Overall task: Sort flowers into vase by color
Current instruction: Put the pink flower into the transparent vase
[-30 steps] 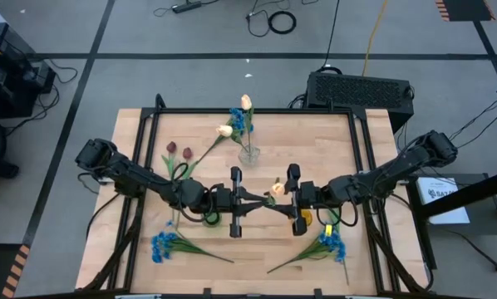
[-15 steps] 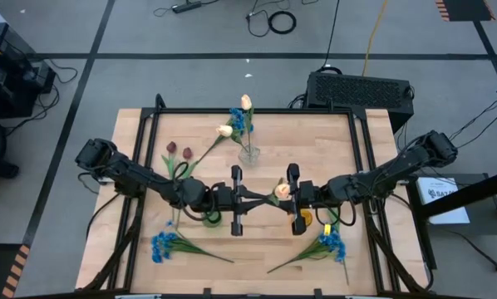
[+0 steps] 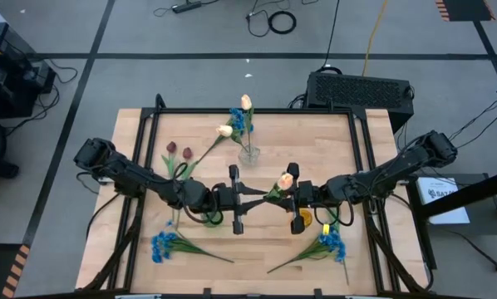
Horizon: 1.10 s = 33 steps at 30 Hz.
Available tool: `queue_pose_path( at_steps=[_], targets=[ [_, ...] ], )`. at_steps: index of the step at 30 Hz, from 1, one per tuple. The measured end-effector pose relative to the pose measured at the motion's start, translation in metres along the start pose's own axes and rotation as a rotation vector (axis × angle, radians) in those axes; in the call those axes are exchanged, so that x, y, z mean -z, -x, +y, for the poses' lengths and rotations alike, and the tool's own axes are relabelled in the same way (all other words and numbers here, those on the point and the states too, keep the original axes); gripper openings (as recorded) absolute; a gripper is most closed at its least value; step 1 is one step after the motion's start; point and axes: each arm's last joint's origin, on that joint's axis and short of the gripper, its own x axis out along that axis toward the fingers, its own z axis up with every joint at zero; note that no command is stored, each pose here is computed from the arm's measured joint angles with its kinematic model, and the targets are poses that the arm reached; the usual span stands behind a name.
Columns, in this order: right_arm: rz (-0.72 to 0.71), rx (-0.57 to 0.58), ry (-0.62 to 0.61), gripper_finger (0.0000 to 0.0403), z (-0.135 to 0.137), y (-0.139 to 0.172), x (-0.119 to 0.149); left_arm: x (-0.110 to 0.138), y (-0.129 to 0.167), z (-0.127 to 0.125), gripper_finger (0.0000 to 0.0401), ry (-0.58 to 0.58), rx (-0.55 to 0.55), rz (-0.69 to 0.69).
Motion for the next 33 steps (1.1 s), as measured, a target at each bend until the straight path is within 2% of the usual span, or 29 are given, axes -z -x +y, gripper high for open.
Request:
queue_pose_path(
  at_steps=[7,10,17,20,27,33],
  targets=[
    [0.002,0.001,-0.013,0.0001,-0.002,0.007,-0.008,-0.016,0.025,-0.003,0.0203,-0.013,-0.022,0.156],
    [0.002,0.002,-0.021,0.0001,-0.004,0.011,-0.013,-0.024,0.042,-0.007,0.0232,-0.012,-0.034,0.241],
    [-0.019,0.043,-0.007,0.0,-0.006,0.018,-0.021,-0.039,0.082,-0.015,0.024,0.066,0.01,0.387],
    [-0.04,0.117,0.031,0.0,-0.01,0.018,-0.025,-0.041,0.096,-0.019,0.024,0.066,-0.001,0.435],
    [-0.115,0.239,0.113,0.0,-0.037,0.014,-0.034,-0.04,0.128,-0.026,0.024,-0.042,-0.127,0.517],
    [-0.119,0.346,0.124,0.0,-0.067,0.01,-0.036,-0.034,0.139,-0.028,0.0239,-0.093,-0.149,0.543]
  ],
)
